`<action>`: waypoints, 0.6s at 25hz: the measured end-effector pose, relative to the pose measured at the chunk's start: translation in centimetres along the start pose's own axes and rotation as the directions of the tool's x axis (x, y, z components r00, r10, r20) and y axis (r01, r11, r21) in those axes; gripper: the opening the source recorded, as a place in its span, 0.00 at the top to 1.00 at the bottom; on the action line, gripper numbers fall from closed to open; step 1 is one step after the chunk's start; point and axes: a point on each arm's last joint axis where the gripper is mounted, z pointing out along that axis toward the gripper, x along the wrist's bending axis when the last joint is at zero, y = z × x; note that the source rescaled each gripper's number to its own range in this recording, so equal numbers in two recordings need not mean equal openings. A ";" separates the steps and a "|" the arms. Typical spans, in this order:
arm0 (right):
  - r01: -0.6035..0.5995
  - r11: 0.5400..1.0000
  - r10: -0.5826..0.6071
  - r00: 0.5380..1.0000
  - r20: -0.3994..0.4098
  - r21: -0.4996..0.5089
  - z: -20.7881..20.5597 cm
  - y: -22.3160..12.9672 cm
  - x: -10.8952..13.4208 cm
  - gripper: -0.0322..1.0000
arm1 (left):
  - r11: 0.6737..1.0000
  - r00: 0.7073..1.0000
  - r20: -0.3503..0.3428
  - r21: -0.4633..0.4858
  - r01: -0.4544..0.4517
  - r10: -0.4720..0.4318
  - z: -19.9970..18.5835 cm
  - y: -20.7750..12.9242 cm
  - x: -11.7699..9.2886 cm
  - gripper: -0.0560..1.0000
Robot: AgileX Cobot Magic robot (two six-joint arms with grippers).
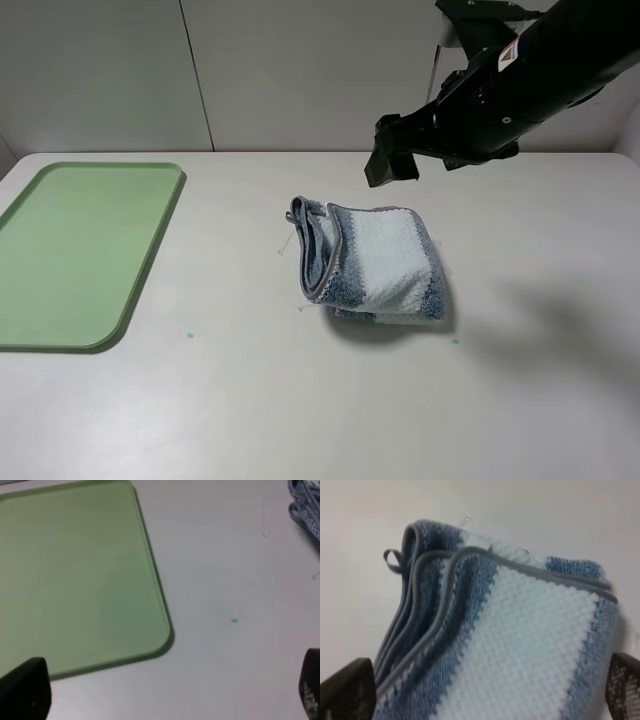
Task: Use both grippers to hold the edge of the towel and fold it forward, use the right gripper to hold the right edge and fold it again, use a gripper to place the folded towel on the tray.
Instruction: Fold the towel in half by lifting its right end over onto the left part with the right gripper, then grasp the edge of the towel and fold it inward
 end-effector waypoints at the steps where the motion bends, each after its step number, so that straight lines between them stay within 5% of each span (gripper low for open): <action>1: 0.029 1.000 -0.029 1.000 -0.001 0.004 -0.6 -0.1 0.0 0.00 | 1.000 1.000 0.000 0.000 0.000 0.000 0.0 0.0 0.0 0.00; 15: 0.277 0.955 -0.281 0.959 0.027 0.110 -8.6 -2.9 -0.1 0.00 | 1.000 1.000 0.000 0.000 0.000 0.000 0.0 0.0 0.0 0.00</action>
